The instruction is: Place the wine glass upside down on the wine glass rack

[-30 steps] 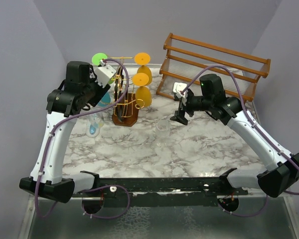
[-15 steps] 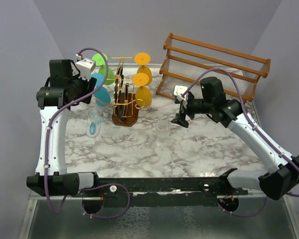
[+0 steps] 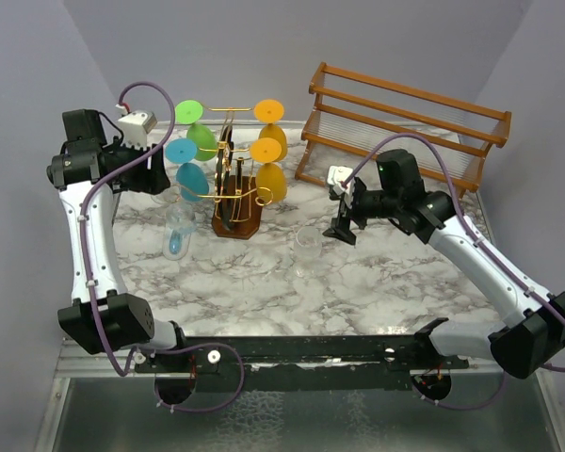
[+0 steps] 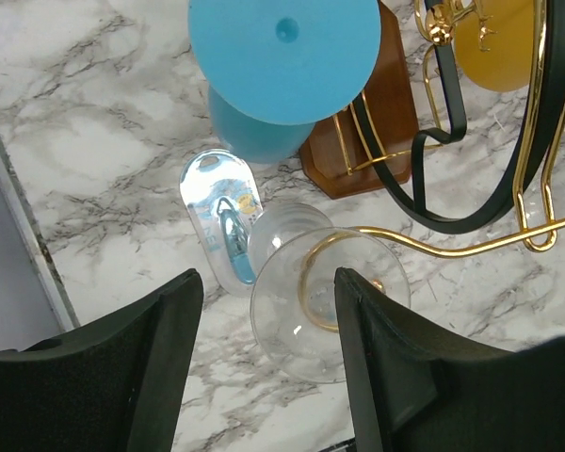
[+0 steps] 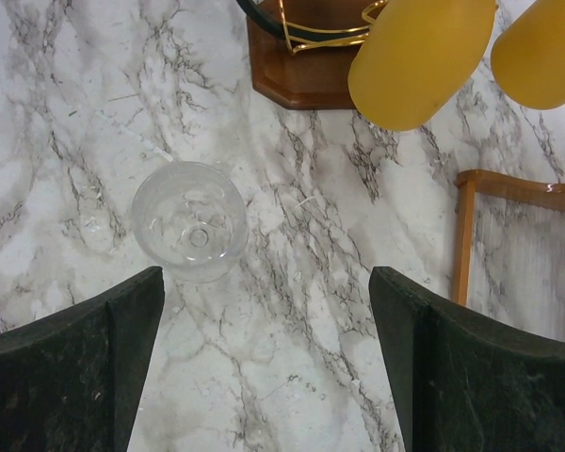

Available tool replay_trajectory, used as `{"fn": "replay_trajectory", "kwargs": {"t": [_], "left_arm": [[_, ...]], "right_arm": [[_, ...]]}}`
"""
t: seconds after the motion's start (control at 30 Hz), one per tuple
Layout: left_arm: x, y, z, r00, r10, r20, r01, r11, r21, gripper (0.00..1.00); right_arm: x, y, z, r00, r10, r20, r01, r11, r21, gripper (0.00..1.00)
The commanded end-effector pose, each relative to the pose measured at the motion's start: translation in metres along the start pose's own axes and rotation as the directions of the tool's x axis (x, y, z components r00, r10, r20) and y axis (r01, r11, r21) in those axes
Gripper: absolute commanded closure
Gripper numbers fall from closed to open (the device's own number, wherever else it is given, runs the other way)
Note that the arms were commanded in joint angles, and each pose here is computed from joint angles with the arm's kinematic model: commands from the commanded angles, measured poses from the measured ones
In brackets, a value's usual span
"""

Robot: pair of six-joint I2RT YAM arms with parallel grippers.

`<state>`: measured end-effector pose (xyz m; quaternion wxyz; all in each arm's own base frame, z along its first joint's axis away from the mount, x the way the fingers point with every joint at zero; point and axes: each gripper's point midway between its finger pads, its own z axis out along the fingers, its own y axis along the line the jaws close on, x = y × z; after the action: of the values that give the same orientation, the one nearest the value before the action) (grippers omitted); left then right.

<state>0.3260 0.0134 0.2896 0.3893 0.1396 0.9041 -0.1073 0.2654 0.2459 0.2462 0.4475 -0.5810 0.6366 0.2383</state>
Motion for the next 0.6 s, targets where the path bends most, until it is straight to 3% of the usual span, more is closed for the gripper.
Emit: {"fn": "replay_trajectory", "kwargs": {"t": [0.0,0.57], "left_arm": [[-0.006,-0.016,-0.009,0.999,-0.032,0.038,0.026,0.989,0.147,0.39],[0.007,-0.028,-0.008,0.997,-0.081,-0.012,0.082,0.962,0.261,0.4]], "right_arm": [[-0.013,0.001,-0.004,0.998,-0.035,0.051,0.034,0.999,0.006,0.11],[-0.008,0.001,0.0,0.998,-0.037,0.047,0.037,0.999,0.005,0.11]]}}
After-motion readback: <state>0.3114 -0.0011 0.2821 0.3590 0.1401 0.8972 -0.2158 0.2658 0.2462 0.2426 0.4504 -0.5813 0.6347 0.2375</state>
